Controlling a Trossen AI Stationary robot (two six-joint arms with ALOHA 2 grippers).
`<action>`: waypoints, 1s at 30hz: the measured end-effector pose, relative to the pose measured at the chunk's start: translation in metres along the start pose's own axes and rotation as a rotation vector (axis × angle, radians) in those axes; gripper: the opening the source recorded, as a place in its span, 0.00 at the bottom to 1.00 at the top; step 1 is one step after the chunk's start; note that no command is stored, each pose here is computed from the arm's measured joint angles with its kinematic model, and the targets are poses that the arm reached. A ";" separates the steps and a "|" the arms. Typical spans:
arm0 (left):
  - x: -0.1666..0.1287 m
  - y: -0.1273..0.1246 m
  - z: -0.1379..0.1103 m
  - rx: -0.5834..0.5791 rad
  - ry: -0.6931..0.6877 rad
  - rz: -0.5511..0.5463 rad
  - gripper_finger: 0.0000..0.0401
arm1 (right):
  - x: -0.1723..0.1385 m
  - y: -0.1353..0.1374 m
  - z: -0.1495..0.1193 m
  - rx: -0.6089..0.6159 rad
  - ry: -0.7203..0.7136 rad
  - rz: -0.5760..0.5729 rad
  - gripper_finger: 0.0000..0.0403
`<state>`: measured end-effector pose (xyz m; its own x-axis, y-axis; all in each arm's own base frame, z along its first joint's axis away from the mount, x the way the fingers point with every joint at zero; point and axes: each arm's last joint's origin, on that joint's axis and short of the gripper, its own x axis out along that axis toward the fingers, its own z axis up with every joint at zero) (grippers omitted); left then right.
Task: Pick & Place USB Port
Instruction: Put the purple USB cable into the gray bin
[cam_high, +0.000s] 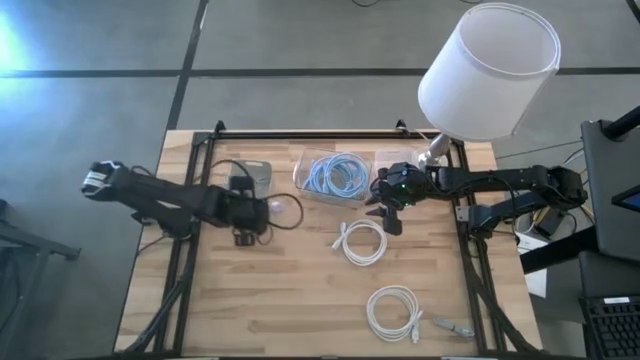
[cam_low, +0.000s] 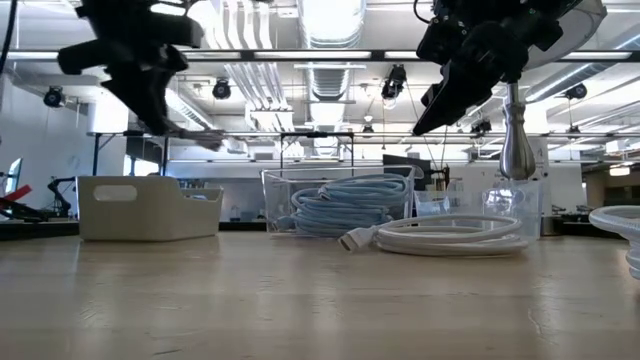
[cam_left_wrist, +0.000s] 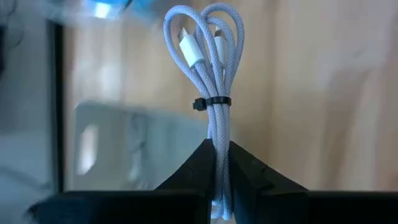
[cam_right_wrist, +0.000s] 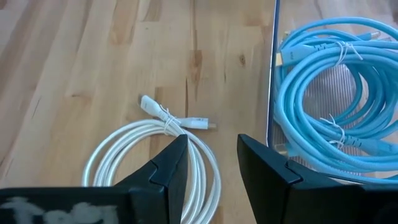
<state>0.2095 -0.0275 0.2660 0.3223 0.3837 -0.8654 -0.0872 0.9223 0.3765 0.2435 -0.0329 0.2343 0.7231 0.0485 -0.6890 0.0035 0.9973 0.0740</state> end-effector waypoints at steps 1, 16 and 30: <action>-0.002 0.005 -0.005 -0.001 0.023 0.011 0.09 | 0.000 0.000 0.000 0.005 0.000 0.000 0.34; 0.029 0.058 -0.034 -0.082 0.261 0.027 0.08 | 0.000 0.000 0.000 0.023 -0.001 0.000 0.34; 0.096 0.060 -0.041 0.008 0.286 -0.011 0.09 | 0.000 0.000 0.000 0.017 0.000 0.000 0.33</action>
<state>0.1970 0.0664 0.1918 0.0445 0.3718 -0.9273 -0.0776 0.9267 0.3678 0.2436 -0.0329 0.2343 0.7234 0.0483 -0.6887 0.0152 0.9962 0.0859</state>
